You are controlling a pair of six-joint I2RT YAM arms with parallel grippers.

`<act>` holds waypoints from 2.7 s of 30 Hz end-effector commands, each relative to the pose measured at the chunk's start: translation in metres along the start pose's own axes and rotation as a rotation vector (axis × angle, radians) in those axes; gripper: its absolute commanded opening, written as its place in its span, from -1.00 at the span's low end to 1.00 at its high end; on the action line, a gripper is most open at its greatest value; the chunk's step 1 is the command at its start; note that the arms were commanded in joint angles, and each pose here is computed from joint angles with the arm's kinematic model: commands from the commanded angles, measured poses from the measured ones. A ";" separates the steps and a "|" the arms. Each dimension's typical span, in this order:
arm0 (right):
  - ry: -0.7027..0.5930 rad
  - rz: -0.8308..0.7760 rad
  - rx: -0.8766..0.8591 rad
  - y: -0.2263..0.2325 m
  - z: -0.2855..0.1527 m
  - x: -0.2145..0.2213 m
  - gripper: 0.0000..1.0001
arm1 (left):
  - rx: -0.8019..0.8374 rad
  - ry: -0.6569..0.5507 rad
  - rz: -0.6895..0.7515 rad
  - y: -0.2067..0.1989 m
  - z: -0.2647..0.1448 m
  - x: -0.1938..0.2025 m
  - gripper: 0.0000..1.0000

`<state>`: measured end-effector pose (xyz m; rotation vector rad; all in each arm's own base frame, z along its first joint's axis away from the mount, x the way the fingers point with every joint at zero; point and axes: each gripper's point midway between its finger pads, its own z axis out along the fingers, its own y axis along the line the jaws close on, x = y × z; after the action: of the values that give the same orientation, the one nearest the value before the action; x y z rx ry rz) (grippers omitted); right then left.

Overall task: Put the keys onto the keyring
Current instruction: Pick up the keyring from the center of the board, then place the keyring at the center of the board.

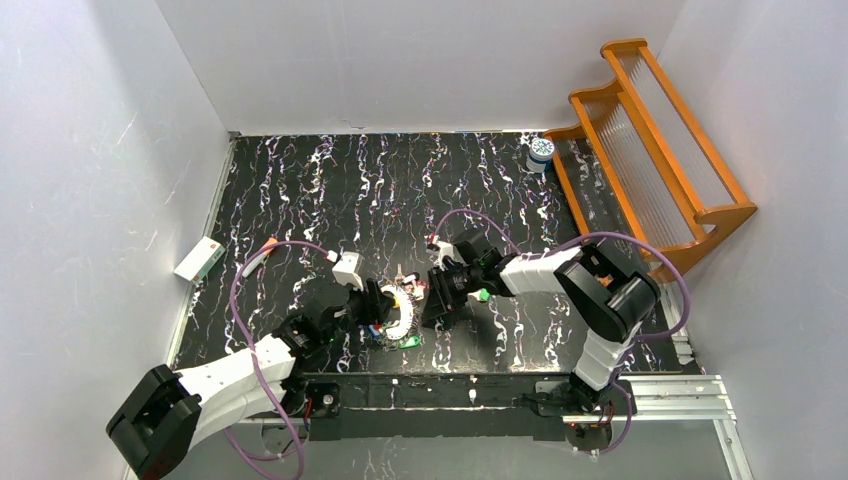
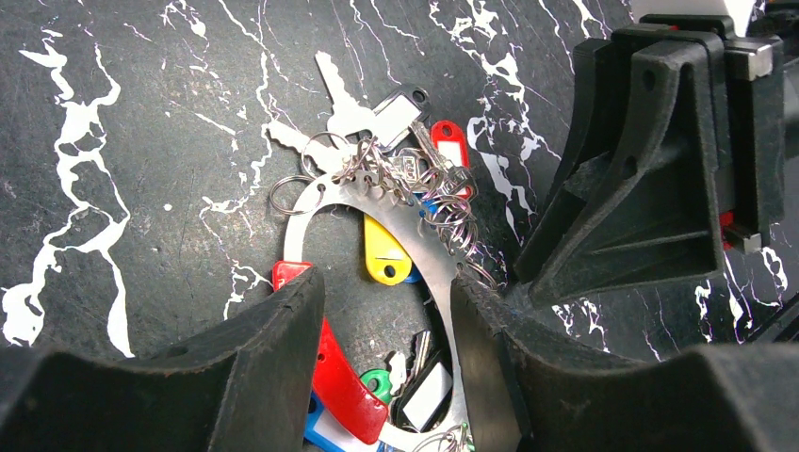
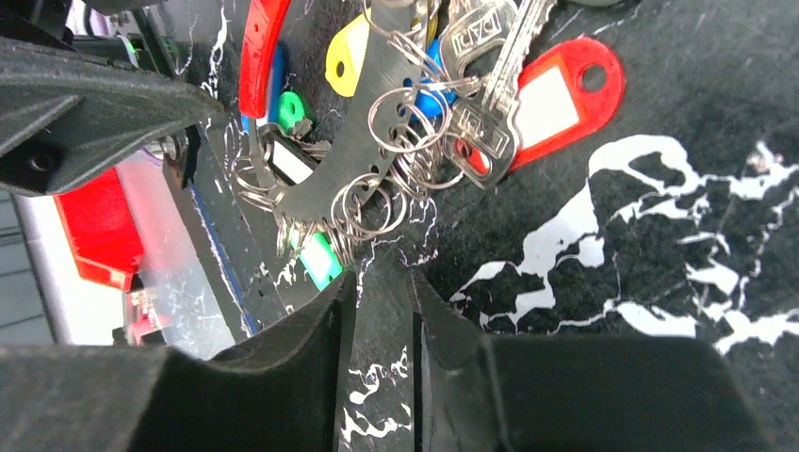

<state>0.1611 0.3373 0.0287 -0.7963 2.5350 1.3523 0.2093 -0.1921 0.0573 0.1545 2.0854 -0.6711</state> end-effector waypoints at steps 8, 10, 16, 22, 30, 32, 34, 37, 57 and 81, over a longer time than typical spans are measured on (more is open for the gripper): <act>0.033 0.027 -0.033 -0.010 0.016 0.001 -0.36 | -0.004 -0.036 -0.005 0.000 0.000 -0.009 0.01; 0.036 0.028 -0.044 -0.009 0.017 0.001 -0.31 | -0.002 -0.040 -0.004 0.000 0.000 -0.010 0.01; 0.038 0.029 -0.064 -0.008 0.022 -0.002 -0.33 | 0.005 -0.051 0.002 -0.002 0.000 -0.014 0.02; 0.041 0.019 -0.080 -0.006 0.022 -0.004 -0.55 | 0.004 -0.060 0.007 -0.002 0.000 -0.016 0.02; 0.059 -0.010 -0.123 0.006 0.025 0.000 -0.33 | 0.009 -0.060 0.014 -0.005 0.003 -0.018 0.03; 0.067 -0.016 -0.126 0.008 0.027 0.002 -0.26 | 0.010 -0.061 0.018 -0.005 0.004 -0.019 0.03; 0.077 -0.014 -0.125 0.007 0.030 0.005 -0.26 | 0.009 -0.064 0.020 -0.005 0.004 -0.020 0.03; 0.086 -0.009 -0.124 0.006 0.032 0.007 -0.50 | 0.009 -0.070 0.026 -0.006 0.004 -0.022 0.03; -0.051 -0.428 0.318 -0.007 -0.036 -0.065 -0.97 | 0.116 -0.144 0.214 -0.026 0.000 -0.046 0.03; -0.202 -0.171 0.244 -0.033 -0.055 -0.036 0.09 | 0.229 -0.169 0.287 -0.035 -0.002 -0.033 0.01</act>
<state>0.2140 0.2839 0.0349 -0.8445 2.3921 0.7997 0.2145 -0.2178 0.1011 0.5211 1.7772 -0.7072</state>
